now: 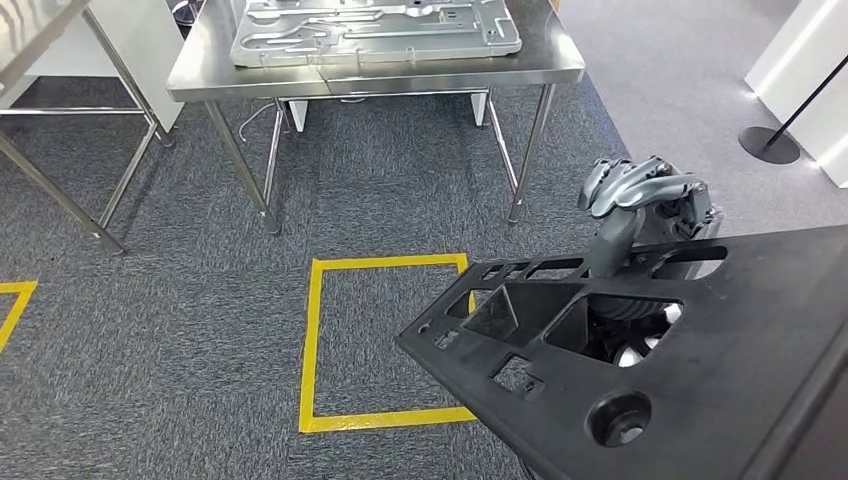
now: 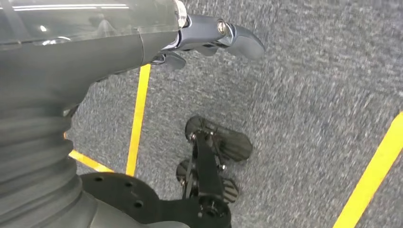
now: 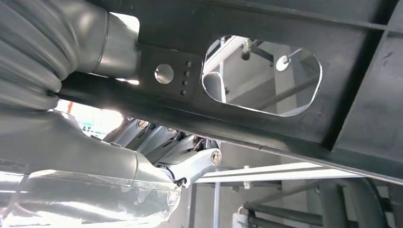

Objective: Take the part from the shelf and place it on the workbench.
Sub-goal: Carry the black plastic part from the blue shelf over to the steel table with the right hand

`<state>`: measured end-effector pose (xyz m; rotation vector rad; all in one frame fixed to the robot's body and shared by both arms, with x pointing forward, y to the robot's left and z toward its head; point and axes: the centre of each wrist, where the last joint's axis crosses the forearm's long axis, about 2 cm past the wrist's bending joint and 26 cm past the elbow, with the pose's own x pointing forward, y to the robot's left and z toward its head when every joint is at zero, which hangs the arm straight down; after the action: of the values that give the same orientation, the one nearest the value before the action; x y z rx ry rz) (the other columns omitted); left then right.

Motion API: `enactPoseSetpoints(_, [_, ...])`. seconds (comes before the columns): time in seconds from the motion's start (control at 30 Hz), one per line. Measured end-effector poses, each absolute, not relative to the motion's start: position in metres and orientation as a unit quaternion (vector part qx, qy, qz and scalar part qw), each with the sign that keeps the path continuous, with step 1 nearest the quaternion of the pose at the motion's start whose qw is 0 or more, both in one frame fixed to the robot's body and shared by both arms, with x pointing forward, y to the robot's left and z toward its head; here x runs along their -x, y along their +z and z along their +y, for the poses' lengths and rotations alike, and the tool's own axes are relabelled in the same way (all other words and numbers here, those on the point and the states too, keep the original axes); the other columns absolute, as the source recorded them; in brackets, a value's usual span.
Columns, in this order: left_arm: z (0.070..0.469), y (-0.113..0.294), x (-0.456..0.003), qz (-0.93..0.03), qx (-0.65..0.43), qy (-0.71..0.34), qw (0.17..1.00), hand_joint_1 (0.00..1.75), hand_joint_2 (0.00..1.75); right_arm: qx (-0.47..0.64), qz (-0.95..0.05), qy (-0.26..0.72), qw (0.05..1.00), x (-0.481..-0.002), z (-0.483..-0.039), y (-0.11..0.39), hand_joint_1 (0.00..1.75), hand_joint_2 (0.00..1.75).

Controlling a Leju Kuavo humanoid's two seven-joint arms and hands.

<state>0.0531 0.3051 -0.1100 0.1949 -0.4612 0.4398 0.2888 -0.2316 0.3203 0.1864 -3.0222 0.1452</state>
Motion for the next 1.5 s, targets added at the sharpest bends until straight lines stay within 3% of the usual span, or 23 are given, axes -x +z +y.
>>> enactPoseSetpoints(1.5, [0.3117, -0.1101, -0.0508, -0.227, -0.104, 0.217, 0.944, 0.0, 1.75, -0.07, -0.995, 0.048, 0.059, -0.2964, -0.229, 0.3226, 1.75, 1.75])
